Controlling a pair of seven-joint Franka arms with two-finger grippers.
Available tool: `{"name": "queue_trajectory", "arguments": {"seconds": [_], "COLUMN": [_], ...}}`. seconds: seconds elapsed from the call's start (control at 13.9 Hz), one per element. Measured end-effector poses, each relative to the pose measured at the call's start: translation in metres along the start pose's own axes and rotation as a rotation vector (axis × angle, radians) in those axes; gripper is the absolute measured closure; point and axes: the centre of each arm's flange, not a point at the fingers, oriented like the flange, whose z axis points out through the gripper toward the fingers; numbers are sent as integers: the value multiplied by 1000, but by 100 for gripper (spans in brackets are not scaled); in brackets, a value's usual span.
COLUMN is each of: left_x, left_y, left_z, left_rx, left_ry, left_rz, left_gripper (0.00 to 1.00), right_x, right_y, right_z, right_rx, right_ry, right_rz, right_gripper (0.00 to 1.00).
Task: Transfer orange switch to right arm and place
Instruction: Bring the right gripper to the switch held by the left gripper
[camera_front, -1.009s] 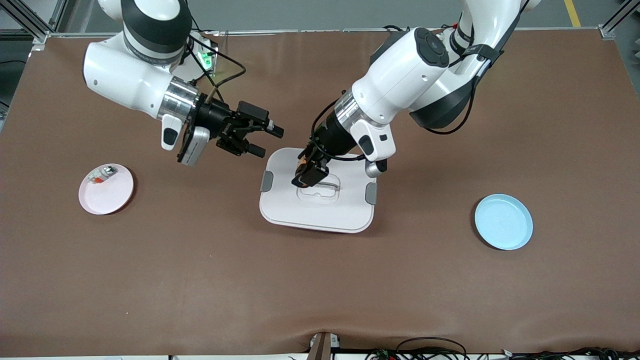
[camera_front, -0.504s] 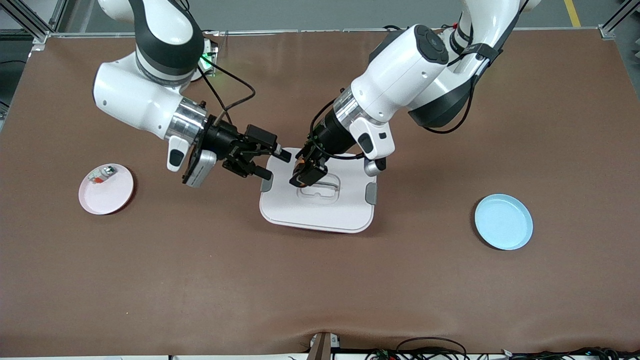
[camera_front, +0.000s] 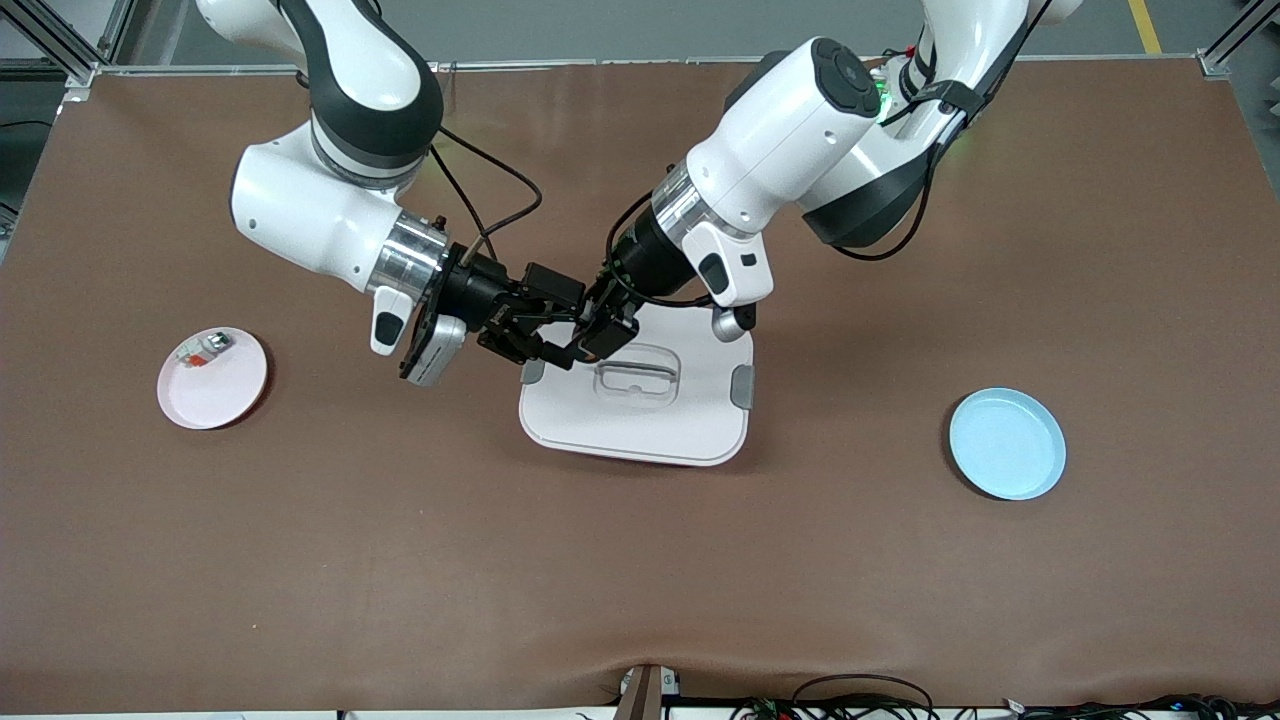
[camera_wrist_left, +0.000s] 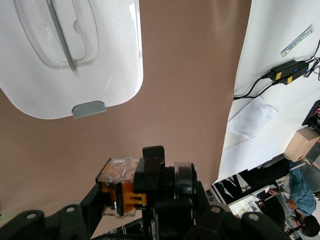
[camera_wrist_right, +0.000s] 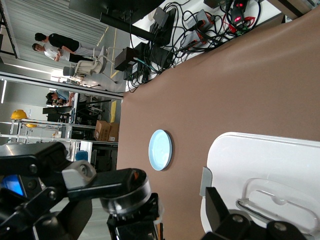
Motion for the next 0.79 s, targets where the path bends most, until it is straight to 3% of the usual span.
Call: {"name": "queue_trajectory", "arguments": {"seconds": [0.14,0.43,0.79], "left_x": [0,-1,-2], "left_y": [0,1,3], "left_z": [0,-2,-4], "left_rx": [-1,-5,-9], "left_ry": [0,-2,-4], "left_rz": [0,0,1], "left_gripper": [28,28,28], "right_x": [0,1,-5], "right_y": [-1,0,0], "right_z": [1,1,7], "right_rx": [1,0,-2], "right_ry": [0,1,-13], "right_rz": [-6,-32,-40], "right_gripper": [1,19,15]}}
